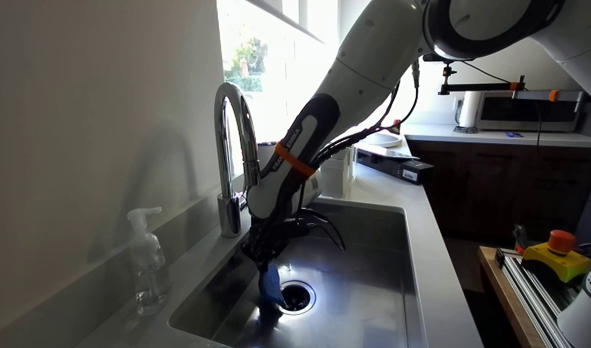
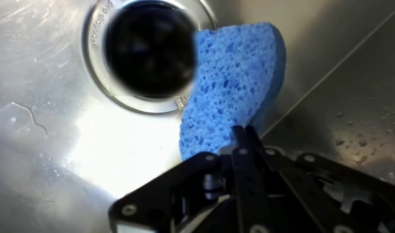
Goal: Close the tap faucet
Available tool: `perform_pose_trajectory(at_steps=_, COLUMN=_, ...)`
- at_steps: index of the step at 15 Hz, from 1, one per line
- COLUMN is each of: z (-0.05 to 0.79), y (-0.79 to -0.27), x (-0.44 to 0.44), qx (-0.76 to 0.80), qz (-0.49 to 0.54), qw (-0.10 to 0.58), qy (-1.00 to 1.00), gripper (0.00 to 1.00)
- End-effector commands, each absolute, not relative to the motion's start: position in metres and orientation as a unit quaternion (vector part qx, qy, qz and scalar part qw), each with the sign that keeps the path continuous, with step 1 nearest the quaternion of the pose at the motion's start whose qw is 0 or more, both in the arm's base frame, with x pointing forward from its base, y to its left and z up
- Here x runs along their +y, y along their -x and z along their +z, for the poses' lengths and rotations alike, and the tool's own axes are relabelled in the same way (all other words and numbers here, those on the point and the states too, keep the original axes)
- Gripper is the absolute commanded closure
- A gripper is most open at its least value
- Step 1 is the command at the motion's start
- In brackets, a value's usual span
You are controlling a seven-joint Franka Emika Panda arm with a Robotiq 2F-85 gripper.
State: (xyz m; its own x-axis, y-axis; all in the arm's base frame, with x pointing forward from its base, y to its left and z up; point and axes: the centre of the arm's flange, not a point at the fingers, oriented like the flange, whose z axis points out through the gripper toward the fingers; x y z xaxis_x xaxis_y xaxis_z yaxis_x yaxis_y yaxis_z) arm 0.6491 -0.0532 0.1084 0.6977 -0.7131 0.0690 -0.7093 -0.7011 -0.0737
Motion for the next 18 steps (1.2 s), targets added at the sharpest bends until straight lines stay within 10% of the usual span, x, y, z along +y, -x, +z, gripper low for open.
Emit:
perform_pose_trajectory(at_steps=1, z=0.119, y=-0.635, x=-0.044, qx=0.363, qz=-0.052, qw=0.022, qy=0.93, gripper=0.71)
perform_pose_trajectory(at_steps=11, z=0.094, y=-0.638, x=-0.04, qx=0.269, qz=-0.048, qw=0.002, qy=0.962, gripper=0.01)
perform_pose_trajectory(at_steps=18, z=0.095, y=-0.623, x=-0.038, qx=0.209, qz=-0.053, qw=0.002, qy=0.976, gripper=0.0)
